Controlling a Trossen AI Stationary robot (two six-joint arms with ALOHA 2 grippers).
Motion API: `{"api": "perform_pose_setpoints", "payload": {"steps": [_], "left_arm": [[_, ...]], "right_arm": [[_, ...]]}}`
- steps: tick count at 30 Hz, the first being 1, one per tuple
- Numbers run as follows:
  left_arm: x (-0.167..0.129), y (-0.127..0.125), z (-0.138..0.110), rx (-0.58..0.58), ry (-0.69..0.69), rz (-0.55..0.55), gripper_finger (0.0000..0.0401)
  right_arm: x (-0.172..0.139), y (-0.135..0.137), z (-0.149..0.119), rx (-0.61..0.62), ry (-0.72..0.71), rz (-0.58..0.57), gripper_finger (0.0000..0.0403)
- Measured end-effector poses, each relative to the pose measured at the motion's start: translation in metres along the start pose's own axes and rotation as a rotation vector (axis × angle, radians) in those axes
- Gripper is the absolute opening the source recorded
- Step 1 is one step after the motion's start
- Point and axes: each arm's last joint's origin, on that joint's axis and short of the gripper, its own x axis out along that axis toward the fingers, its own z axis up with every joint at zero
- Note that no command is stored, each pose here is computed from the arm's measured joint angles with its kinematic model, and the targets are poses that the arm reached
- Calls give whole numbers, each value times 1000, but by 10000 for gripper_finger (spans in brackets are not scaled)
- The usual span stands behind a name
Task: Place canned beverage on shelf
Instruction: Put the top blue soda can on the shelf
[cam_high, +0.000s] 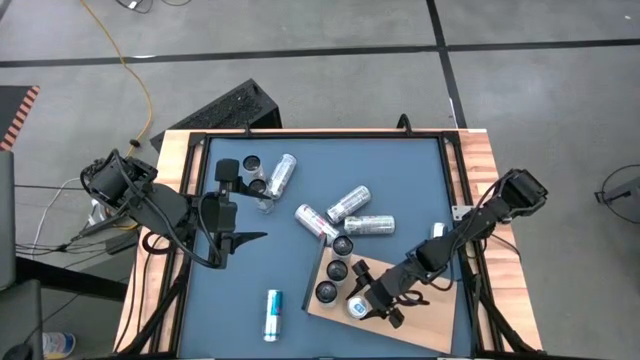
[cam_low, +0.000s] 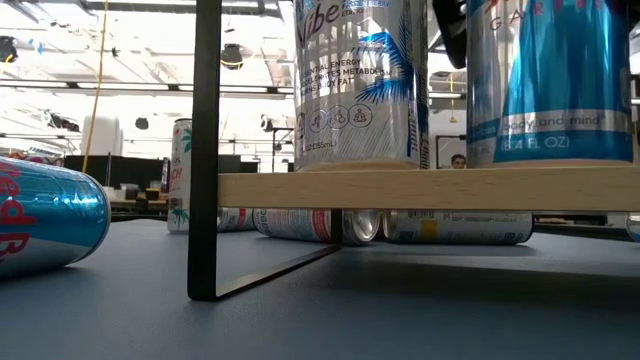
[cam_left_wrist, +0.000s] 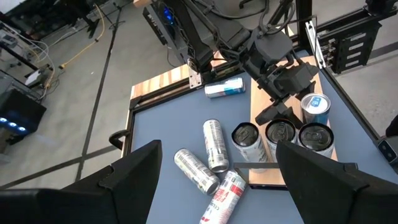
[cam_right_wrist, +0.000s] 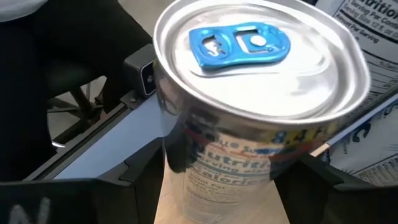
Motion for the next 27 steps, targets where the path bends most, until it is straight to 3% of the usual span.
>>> {"api": "perform_pose_setpoints", "payload": {"steps": [15,27], "left_arm": [[0,0,0,9,0,-1,303],[0,0,0,8,0,-2,303]], "right_arm": [[-1,0,10,-1,-22,0,266],[-4,6,13,125,152,24,266]]}}
